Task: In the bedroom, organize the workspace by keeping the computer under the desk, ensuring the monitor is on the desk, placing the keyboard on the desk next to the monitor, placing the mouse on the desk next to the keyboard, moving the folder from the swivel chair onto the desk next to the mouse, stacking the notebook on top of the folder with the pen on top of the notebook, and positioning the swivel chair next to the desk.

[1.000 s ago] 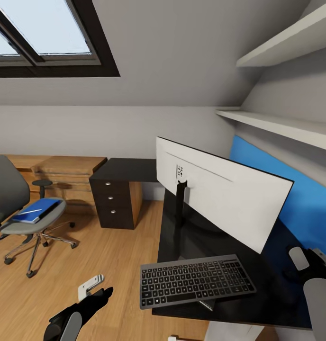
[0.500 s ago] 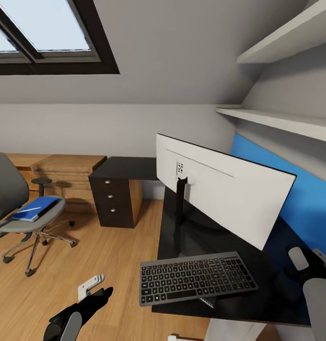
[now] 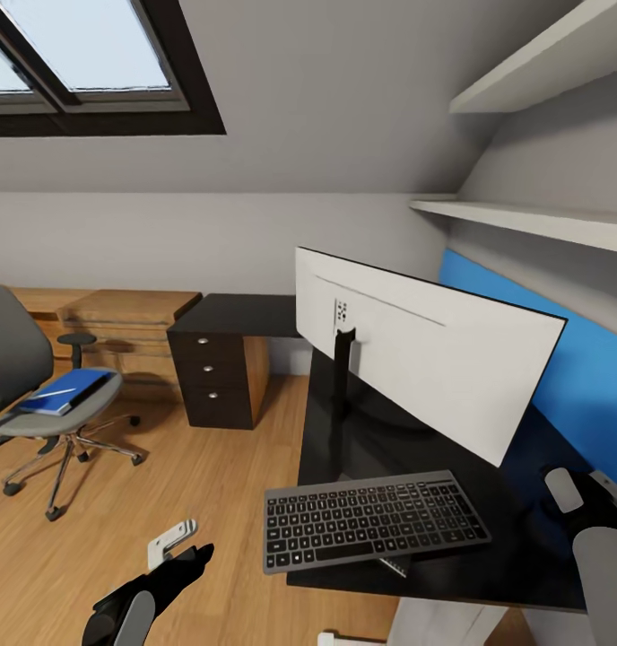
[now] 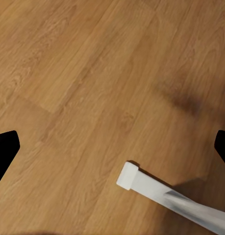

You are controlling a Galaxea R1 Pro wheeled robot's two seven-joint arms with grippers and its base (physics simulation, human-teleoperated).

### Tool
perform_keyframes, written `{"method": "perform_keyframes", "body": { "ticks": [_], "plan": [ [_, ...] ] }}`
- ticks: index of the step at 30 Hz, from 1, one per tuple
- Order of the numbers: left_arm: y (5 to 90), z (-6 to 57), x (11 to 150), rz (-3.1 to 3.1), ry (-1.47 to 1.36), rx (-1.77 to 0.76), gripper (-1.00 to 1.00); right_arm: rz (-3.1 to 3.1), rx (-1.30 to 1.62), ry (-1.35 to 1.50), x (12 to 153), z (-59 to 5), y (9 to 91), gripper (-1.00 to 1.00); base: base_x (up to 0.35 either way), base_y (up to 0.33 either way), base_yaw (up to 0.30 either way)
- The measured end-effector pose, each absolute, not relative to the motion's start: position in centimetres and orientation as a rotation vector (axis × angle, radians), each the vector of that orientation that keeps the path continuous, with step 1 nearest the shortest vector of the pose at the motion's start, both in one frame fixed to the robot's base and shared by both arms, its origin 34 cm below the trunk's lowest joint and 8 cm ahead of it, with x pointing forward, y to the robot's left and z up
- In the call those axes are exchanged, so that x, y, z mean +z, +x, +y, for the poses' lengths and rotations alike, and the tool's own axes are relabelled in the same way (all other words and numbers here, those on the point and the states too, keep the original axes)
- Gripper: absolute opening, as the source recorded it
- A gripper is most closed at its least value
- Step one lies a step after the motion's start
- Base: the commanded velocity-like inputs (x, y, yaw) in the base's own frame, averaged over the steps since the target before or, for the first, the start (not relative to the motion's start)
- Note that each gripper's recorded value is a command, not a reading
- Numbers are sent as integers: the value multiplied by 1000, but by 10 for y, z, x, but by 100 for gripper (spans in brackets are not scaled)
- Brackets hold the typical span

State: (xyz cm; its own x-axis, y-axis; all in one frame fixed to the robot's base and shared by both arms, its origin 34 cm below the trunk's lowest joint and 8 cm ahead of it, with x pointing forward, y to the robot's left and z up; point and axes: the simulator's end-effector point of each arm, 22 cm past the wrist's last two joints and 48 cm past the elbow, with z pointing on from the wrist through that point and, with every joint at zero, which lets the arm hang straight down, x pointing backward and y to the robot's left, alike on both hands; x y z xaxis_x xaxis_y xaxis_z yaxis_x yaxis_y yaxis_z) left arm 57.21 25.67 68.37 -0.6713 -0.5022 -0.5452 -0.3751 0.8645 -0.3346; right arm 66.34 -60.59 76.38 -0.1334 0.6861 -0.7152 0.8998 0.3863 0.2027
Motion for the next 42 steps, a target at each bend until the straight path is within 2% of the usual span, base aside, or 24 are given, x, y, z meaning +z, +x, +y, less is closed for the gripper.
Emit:
{"method": "perform_keyframes", "body": {
  "ticks": [42],
  "plan": [
    [569, 256, 657, 2388, -633, -261, 100, 1888, -359, 1365, 740, -606, 662, 100, 9, 0, 0]
  ]
}}
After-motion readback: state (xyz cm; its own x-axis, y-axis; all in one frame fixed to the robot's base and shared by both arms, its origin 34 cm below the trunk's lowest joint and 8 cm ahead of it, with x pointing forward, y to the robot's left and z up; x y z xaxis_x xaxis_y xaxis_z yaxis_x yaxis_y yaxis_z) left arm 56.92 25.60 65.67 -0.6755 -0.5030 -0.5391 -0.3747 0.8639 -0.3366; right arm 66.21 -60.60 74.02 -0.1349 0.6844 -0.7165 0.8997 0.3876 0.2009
